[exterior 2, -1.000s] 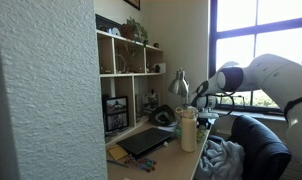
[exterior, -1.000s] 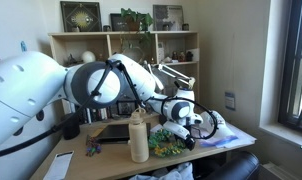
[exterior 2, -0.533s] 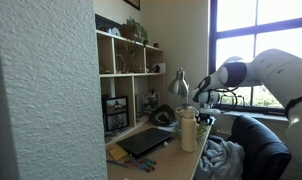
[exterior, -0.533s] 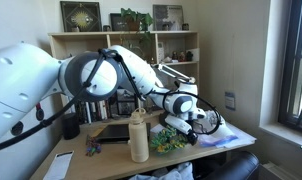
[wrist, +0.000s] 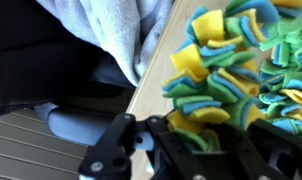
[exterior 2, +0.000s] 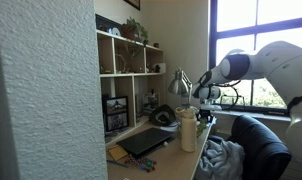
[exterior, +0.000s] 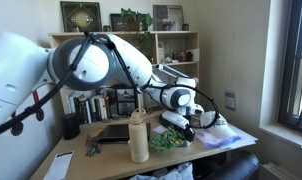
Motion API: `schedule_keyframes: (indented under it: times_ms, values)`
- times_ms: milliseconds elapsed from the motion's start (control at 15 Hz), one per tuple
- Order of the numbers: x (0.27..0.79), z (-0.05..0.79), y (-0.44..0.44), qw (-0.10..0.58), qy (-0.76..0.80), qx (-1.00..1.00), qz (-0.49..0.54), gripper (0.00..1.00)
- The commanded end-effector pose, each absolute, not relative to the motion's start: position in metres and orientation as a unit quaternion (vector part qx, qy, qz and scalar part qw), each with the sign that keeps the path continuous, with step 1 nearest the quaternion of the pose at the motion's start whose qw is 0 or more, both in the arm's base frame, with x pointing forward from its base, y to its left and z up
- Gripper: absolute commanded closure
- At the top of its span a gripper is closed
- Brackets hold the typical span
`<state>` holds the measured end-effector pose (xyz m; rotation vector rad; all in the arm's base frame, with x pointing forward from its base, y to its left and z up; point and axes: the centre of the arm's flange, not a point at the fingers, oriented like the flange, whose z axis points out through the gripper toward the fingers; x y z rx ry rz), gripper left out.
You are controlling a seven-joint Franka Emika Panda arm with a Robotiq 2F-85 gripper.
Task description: Move the headbend to the left
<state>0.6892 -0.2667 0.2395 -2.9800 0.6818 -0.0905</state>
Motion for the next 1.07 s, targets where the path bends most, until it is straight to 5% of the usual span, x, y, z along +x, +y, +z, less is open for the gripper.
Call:
schedule_keyframes:
  times_ms: [0, 1000]
  values:
    - [0.656, 0.261, -0.269, 0.014, 0.234, -0.971, 0.034, 0.98]
    - [0.678, 0.204, -0.228, 0.099, 0.158, -0.974, 0.129, 0.98]
